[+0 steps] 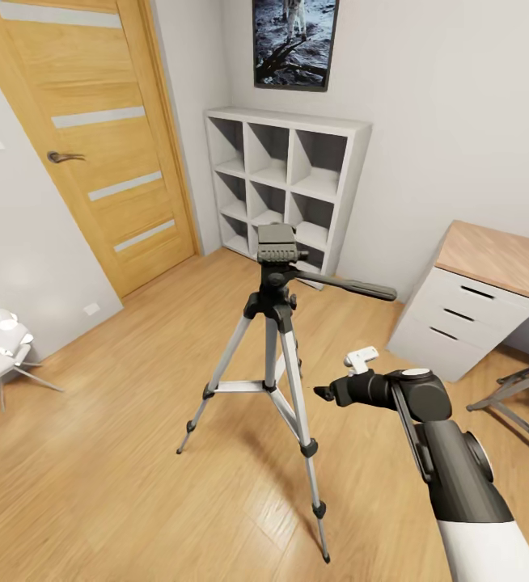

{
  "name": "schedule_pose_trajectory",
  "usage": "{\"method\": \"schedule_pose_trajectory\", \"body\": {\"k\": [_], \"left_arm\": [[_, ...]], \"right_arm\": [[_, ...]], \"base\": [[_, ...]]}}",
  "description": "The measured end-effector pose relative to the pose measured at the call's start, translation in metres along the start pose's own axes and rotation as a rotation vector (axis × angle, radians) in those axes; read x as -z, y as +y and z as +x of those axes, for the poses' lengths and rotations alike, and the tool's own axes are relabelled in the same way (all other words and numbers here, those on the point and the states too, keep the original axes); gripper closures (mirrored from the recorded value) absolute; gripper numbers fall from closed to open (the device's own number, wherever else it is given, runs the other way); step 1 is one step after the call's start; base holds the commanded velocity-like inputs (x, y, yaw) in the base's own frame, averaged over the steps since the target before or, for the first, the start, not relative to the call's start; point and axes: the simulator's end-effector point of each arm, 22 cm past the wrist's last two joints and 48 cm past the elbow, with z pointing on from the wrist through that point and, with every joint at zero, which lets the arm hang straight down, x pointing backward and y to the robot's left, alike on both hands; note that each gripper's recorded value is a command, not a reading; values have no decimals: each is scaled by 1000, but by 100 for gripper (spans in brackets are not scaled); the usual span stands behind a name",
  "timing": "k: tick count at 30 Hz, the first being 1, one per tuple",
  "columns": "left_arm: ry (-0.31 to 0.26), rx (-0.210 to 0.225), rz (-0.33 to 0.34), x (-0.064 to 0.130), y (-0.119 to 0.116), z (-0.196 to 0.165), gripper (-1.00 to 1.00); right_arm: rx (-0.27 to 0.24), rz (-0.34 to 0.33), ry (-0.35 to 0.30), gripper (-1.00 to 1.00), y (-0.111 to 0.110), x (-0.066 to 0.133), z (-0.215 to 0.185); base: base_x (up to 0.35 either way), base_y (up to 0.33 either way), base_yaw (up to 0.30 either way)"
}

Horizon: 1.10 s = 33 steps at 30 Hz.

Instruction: Attach the digital camera to the camera tripod in the bedroom.

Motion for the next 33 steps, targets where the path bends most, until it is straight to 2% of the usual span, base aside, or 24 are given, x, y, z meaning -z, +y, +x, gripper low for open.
{"method": "schedule_pose_trajectory", "body": {"k": [6, 8, 12, 27, 31, 33], "left_arm": [[-1, 0, 0, 0, 0, 0, 100], [0, 0, 0, 0, 0, 0, 100], [-1, 0, -1, 0, 0, 0, 100], [-1, 0, -1, 0, 1, 0, 100], [-1, 0, 0, 0, 0, -1, 100], [-1, 0, 0, 0, 0, -1, 100]], "right_arm": [[-15, -48, -18, -100, 26, -6, -8], [-29, -82, -31, -100, 45, -9, -14], [-38, -104, -41, -100, 59, -12, -19], [-50, -81, -47, -100, 61, -15, -22], [-51, -46, -61, -100, 58, -16, -26], [-49, 7, -92, -100, 53, -20, -34]], "base": [[-4, 0, 0], [-1, 0, 0], [0, 0, 0], [0, 0, 0], [0, 0, 0], [0, 0, 0]]}}
